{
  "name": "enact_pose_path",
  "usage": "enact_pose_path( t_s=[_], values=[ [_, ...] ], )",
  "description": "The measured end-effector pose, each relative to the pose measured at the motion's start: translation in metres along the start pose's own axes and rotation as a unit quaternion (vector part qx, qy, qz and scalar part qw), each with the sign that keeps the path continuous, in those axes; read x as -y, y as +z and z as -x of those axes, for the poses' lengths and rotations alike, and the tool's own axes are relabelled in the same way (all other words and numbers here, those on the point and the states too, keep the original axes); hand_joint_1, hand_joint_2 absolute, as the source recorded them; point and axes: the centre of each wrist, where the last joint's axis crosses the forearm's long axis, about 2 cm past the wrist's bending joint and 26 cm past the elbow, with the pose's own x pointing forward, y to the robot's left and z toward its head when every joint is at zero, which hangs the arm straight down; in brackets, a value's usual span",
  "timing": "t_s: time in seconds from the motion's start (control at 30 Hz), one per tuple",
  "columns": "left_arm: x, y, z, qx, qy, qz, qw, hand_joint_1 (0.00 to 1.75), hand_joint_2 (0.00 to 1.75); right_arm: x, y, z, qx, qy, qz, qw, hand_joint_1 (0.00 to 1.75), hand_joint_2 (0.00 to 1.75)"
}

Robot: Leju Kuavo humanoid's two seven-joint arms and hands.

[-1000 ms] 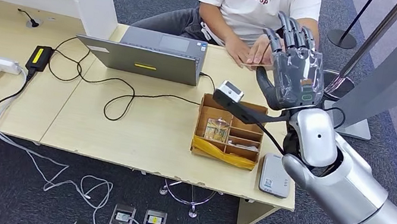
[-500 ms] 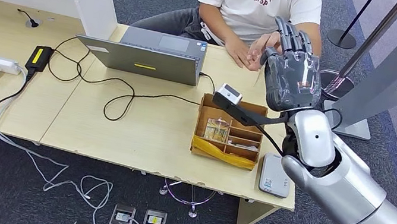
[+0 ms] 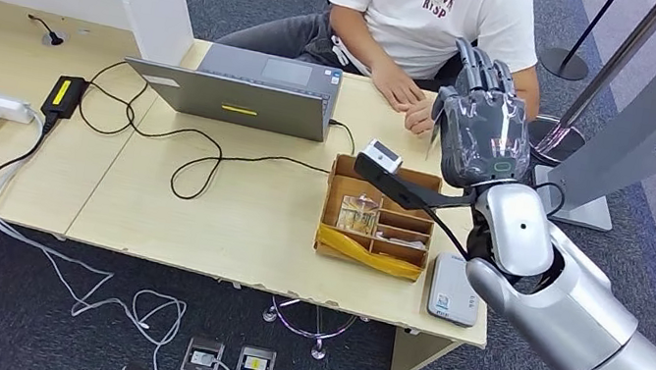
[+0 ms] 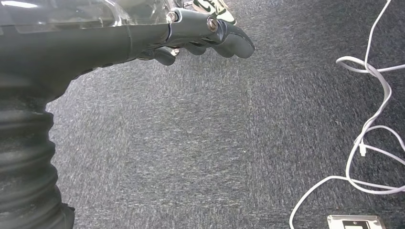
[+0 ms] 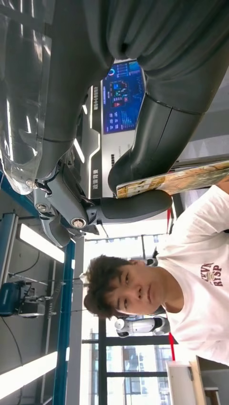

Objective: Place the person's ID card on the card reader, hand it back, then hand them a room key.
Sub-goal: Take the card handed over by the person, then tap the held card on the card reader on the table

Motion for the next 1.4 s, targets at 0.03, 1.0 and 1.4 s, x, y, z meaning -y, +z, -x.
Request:
enact_pose_path(
  t_s=[0.03, 1.0, 1.4],
  values=[
    [0.0, 0.0, 0.0, 0.0, 0.0, 0.0, 1.0, 0.0, 1.75, -0.001, 0.001, 0.001, -0.001, 0.0, -0.001, 1.0, 1.67, 1.75],
    [0.0, 0.002, 0.003, -0.015, 0.01, -0.004, 1.0, 0.0, 1.75, -0.068, 0.075, 0.065, -0.121, -0.023, -0.097, 0.988, 1.68, 1.75],
    [0.001, 0.003, 0.004, -0.018, 0.013, -0.006, 1.0, 0.0, 1.75, -0.09, 0.105, 0.068, -0.146, -0.04, -0.132, 0.98, 1.68, 1.75]
  ],
)
